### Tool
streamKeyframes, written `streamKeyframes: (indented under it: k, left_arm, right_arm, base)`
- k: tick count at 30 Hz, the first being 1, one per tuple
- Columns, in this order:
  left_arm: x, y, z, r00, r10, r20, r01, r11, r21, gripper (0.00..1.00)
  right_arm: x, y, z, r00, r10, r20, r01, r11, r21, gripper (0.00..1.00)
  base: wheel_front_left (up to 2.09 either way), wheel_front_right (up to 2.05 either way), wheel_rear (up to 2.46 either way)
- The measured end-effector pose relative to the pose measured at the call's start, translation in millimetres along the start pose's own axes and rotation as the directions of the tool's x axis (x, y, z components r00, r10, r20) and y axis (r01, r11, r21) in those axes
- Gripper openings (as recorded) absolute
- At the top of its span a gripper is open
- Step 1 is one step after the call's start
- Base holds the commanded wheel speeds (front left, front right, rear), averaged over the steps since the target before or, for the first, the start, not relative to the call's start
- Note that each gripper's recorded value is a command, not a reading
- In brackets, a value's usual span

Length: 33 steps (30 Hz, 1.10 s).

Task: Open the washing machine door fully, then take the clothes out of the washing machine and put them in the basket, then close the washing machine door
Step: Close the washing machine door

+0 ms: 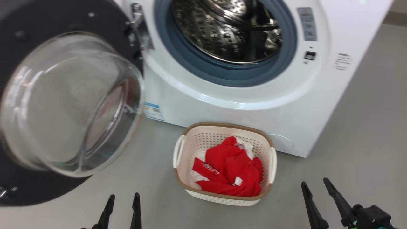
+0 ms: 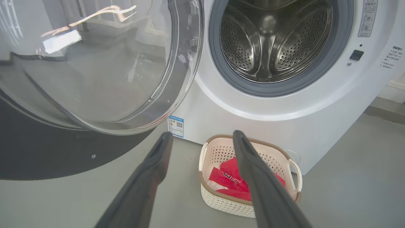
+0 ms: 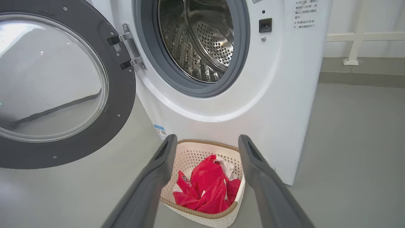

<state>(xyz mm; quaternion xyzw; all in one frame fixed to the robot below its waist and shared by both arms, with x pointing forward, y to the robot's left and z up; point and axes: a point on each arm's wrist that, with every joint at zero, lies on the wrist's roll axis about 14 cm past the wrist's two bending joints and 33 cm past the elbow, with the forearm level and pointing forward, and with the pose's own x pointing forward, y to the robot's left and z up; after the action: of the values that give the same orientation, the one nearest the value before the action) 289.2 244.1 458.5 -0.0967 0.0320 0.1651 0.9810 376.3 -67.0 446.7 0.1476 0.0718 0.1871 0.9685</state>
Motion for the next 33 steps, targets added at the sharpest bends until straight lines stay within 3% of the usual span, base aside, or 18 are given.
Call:
streamKeyframes:
  k: [5, 14, 27, 28, 29, 30, 31, 33]
  left_arm:
    - [-24.7, 31.7, 2.5, 0.994, 0.104, 0.014, -0.104, 0.994, -0.020, 1.00]
    - [-49.1, 72.9, 13.8, 0.960, 0.277, 0.049, -0.273, 0.959, -0.078, 1.00]
    - [-56.1, 81.8, 15.1, 0.942, 0.331, 0.045, -0.325, 0.939, -0.114, 1.00]
    - [-56.0, 81.6, 15.7, 0.943, 0.330, 0.047, -0.322, 0.939, -0.121, 0.81]
    - [-55.6, 81.1, 17.3, 0.944, 0.326, 0.052, -0.317, 0.940, -0.124, 0.31]
    - [-55.2, 80.7, 19.1, 0.945, 0.322, 0.059, -0.312, 0.941, -0.127, 0.07]
    - [-54.5, 80.1, 21.6, 0.947, 0.315, 0.067, -0.304, 0.944, -0.131, 0.00]
    - [-52.4, 80.9, 31.4, 0.947, 0.307, 0.099, -0.292, 0.946, -0.139, 0.00]
  right_arm:
    - [7.0, 32.1, -13.8, 0.993, 0.105, -0.050, -0.106, 0.994, -0.006, 1.00]
    - [25.8, 84.0, -23.4, 0.951, 0.295, -0.093, -0.300, 0.953, -0.045, 1.00]
    - [32.2, 99.5, -29.2, 0.929, 0.354, -0.112, -0.360, 0.932, -0.042, 1.00]
    - [32.2, 99.2, -28.6, 0.929, 0.352, -0.111, -0.359, 0.932, -0.043, 1.00]
    - [32.2, 98.7, -27.8, 0.930, 0.350, -0.109, -0.357, 0.933, -0.045, 1.00]
    - [32.3, 98.0, -27.0, 0.932, 0.347, -0.106, -0.354, 0.934, -0.045, 1.00]
    - [32.3, 97.3, -26.2, 0.933, 0.344, -0.103, -0.350, 0.936, -0.045, 1.00]
    - [33.2, 94.4, -24.0, 0.939, 0.332, -0.096, -0.337, 0.941, -0.044, 1.00]
  base:
    - [0.00, 0.00, 0.00]
    - [0.00, 0.00, 0.00]
    - [0.00, 0.00, 0.00]
    - [0.00, 0.00, 0.00]
    - [0.00, 0.00, 0.00]
    - [0.00, 0.00, 0.00]
    - [0.00, 0.00, 0.00]
    - [0.00, 0.00, 0.00]
